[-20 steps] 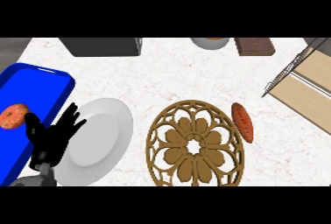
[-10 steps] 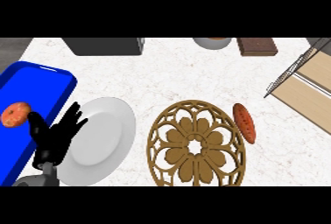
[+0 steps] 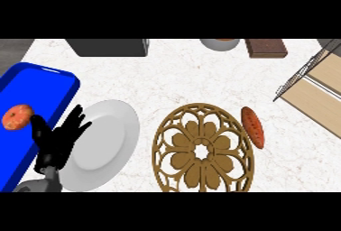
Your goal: Pick the cupcake from the placemat and place it in the tiered shelf
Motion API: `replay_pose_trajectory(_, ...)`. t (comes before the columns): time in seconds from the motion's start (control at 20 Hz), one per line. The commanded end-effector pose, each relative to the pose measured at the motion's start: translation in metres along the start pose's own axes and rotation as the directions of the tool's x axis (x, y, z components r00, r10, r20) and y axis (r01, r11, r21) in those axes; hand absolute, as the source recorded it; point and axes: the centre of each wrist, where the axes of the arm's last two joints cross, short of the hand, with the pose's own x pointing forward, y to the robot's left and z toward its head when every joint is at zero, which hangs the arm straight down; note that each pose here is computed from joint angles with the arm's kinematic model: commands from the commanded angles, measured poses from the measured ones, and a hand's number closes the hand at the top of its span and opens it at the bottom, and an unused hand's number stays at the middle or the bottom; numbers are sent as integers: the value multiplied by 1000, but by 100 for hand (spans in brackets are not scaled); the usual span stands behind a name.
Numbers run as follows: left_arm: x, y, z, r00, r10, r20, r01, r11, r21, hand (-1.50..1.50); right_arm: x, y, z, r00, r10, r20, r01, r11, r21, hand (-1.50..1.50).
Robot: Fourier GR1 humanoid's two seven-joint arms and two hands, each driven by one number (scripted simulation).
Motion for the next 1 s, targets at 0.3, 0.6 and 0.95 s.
replay_pose_trajectory(0.3, -18, -8, -4, 998, -6, -58, 5, 1000, -11, 0, -27, 38, -38, 999, 32, -20, -33, 999, -18, 150)
replay_pose_trajectory(0.6, -20, -6, -1, 999, 4, -41, -4, 1000, 1, 0, -55, 46, -64, 1000, 22, 18, -21, 999, -42, 150)
replay_pose_trajectory(0.95, -20, 1, -5, 998, -13, -68, 13, 1000, -5, 0, -29, 26, -62, 999, 0, 37, 0, 1000, -8, 150)
